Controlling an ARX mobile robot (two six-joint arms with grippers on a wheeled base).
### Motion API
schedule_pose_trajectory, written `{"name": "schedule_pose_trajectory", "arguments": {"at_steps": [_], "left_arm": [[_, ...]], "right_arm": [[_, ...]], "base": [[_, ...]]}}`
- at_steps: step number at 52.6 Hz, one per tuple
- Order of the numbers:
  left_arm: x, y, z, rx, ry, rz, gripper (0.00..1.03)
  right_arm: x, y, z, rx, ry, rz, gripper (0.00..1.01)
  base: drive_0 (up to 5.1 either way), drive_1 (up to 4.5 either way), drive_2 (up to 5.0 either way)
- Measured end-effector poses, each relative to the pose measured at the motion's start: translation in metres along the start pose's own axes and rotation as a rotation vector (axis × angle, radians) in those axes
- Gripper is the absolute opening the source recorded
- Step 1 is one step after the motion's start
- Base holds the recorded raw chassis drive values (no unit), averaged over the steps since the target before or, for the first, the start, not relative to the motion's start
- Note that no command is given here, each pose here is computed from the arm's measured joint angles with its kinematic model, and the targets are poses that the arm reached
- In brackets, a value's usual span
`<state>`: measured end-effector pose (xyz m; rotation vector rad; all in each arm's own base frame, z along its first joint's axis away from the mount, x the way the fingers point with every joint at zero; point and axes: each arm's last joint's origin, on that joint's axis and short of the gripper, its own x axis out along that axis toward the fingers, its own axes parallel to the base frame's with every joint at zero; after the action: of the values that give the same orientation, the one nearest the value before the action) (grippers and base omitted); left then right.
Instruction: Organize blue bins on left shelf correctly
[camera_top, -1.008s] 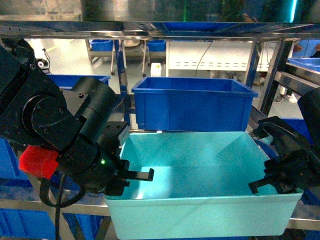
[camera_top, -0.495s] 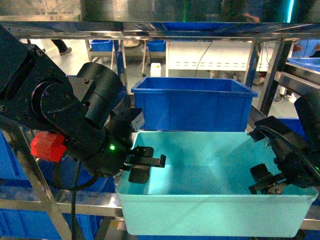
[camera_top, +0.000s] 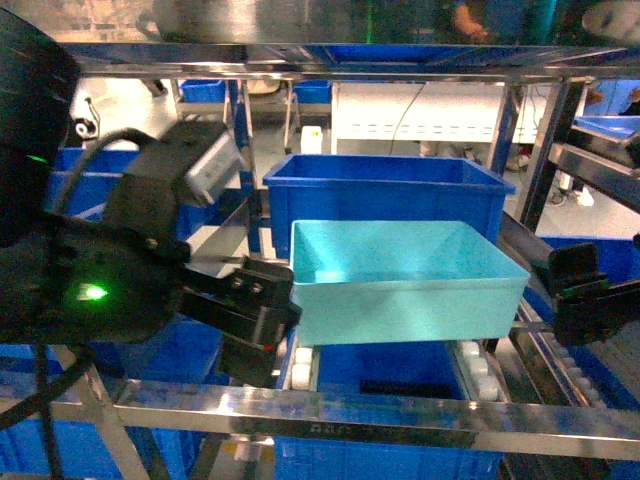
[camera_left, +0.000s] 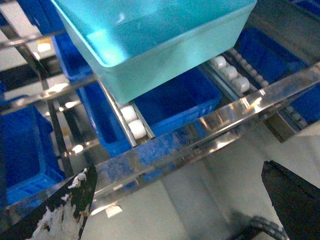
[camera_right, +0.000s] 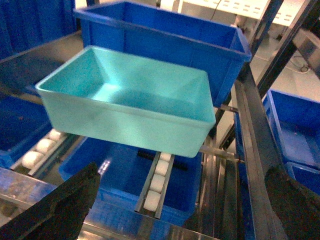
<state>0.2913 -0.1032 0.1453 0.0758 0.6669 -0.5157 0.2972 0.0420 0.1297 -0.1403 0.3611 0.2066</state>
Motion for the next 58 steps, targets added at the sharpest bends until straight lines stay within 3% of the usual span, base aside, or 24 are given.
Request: {"name": "schedule_pose_trajectory", "arguments": {"at_steps": [2,3,4,6,10,14,18,27,30,32,34,39,44,53,58], "left_arm": [[-0.043,-0.002,-0.012,0.015,-0.106,0.059,0.98],[-0.062,-0.006,-0.018,-0.002,-0.115,0.071,0.98],[-0.082,-0.01,-0.021,-0.004,-0.159,0.105,0.98],[-0.124,-0.015,-0.015,-0.02,-0.284,0.184,0.98],[-0.143,-0.014,-0.011,-0.043,-0.36,0.25,0.98],[-0.162,-0.015,-0.01,-0.072,-0.4,0.32,0.98],[-0.176,-0.018,-0.009,-0.094,-0.426,0.356,0.98],[-0.18,-0.019,-0.005,-0.096,-0.445,0.359,0.98],[-0.178,-0.019,-0.005,-0.096,-0.44,0.359,0.98],[-0.177,-0.019,-0.005,-0.091,-0.522,0.398,0.93],[-0.18,-0.017,-0.012,-0.092,-0.626,0.467,0.82],[-0.181,-0.009,-0.033,-0.098,-0.675,0.52,0.63],[-0.18,-0.007,-0.044,-0.094,-0.673,0.514,0.46],[-0.179,-0.002,-0.068,-0.093,-0.672,0.513,0.04],[-0.181,0.0,-0.075,-0.086,-0.671,0.497,0.02]], "right_arm": [[-0.045,0.001,-0.003,0.048,-0.06,-0.003,0.98],[-0.065,0.002,-0.006,0.065,-0.044,-0.002,0.98],[-0.084,0.003,-0.001,0.077,-0.06,-0.002,0.98],[-0.121,0.0,0.025,0.105,-0.155,-0.032,0.98],[-0.137,-0.003,0.035,0.116,-0.177,-0.052,0.98],[-0.154,-0.01,0.046,0.145,-0.189,-0.097,0.98],[-0.17,-0.012,0.052,0.151,-0.202,-0.121,0.98],[-0.181,-0.016,0.057,0.163,-0.206,-0.173,0.98],[-0.179,-0.016,0.057,0.163,-0.206,-0.172,0.98],[-0.179,-0.018,0.057,0.153,-0.283,-0.181,0.92],[-0.182,-0.019,0.051,0.147,-0.357,-0.2,0.81],[-0.184,-0.016,0.032,0.146,-0.368,-0.207,0.61],[-0.184,-0.014,0.021,0.147,-0.359,-0.206,0.44],[-0.187,-0.01,0.001,0.145,-0.366,-0.207,0.02],[-0.187,-0.009,-0.005,0.143,-0.357,-0.207,0.02]], "base": [[0.0,0.0,0.0],[0.0,0.0,0.0],[0.0,0.0,0.0],[0.0,0.0,0.0],[0.0,0.0,0.0],[0.0,0.0,0.0],[0.0,0.0,0.0],[0.0,0.0,0.0],[0.0,0.0,0.0],[0.0,0.0,0.0],[0.0,0.0,0.0],[0.0,0.0,0.0],[0.0,0.0,0.0],[0.0,0.0,0.0],[0.0,0.0,0.0]]}}
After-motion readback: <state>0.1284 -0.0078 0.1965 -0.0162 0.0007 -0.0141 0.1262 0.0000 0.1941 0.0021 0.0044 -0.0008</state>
